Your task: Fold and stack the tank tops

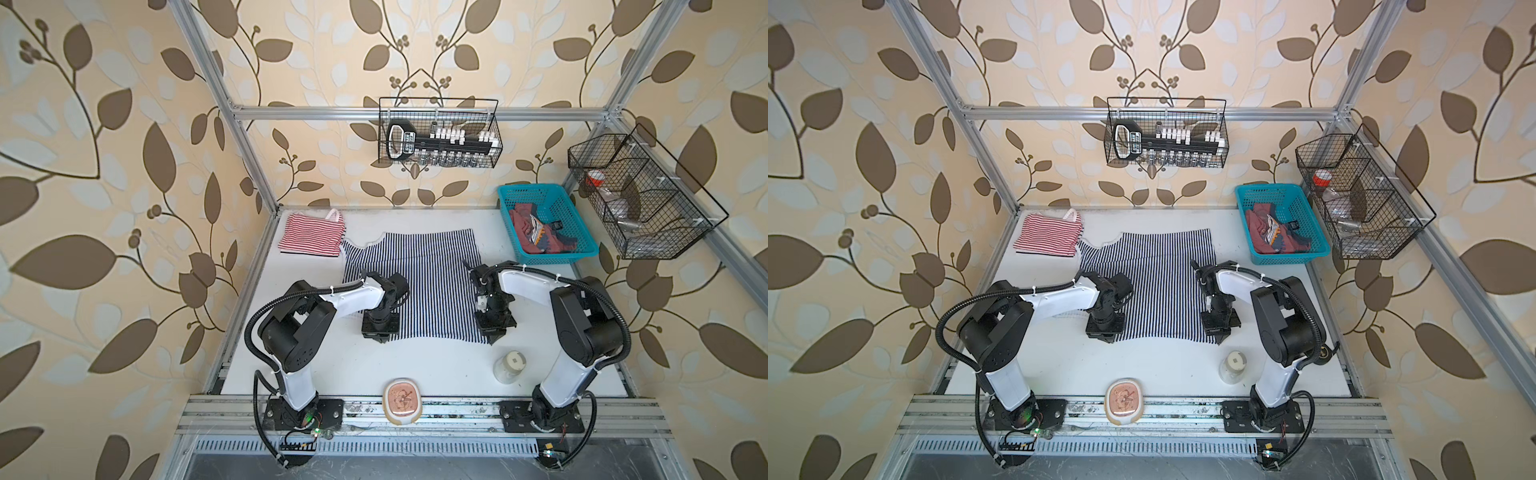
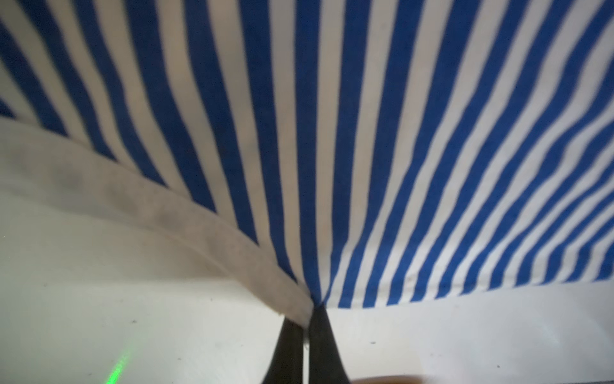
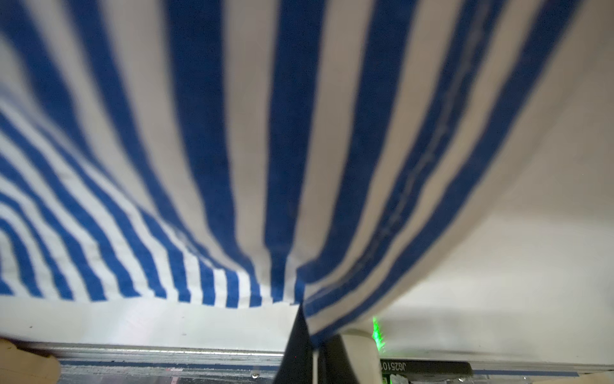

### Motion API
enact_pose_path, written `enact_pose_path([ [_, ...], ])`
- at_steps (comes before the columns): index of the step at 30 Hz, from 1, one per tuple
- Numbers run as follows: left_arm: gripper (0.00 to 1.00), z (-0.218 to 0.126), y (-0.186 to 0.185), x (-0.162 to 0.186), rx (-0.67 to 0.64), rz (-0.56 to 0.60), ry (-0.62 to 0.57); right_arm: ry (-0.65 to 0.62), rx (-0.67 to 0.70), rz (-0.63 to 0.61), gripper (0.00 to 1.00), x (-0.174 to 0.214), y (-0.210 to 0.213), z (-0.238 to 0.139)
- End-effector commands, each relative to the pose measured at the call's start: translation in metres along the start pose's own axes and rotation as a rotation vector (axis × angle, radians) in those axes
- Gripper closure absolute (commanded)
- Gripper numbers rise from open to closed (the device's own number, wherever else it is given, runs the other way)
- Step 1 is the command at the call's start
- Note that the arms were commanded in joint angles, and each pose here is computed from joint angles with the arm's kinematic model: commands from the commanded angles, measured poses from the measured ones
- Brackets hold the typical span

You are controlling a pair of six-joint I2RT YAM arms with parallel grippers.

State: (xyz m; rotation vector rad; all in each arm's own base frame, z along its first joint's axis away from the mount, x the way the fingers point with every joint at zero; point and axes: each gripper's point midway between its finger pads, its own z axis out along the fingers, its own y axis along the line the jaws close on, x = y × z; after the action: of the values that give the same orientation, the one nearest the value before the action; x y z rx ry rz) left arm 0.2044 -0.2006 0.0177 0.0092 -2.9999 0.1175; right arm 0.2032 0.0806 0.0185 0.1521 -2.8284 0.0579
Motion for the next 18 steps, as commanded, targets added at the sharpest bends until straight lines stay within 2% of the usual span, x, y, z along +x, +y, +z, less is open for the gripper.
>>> enact_pose_path([
  [1, 1.00, -0.021, -0.003, -0.003, 0.006, 0.015, -0.033, -0.035, 0.016, 0.002, 1.00, 0.000, -0.003, -0.015],
  [9, 1.00, -0.054, -0.007, -0.011, 0.014, 0.047, -0.091, -0.090, 0.023, 0.004, 1.00, -0.007, -0.006, -0.039],
  [18, 1.00, -0.074, -0.007, -0.032, -0.014, 0.082, -0.127, -0.153, 0.018, 0.023, 1.00, -0.022, -0.018, -0.070],
])
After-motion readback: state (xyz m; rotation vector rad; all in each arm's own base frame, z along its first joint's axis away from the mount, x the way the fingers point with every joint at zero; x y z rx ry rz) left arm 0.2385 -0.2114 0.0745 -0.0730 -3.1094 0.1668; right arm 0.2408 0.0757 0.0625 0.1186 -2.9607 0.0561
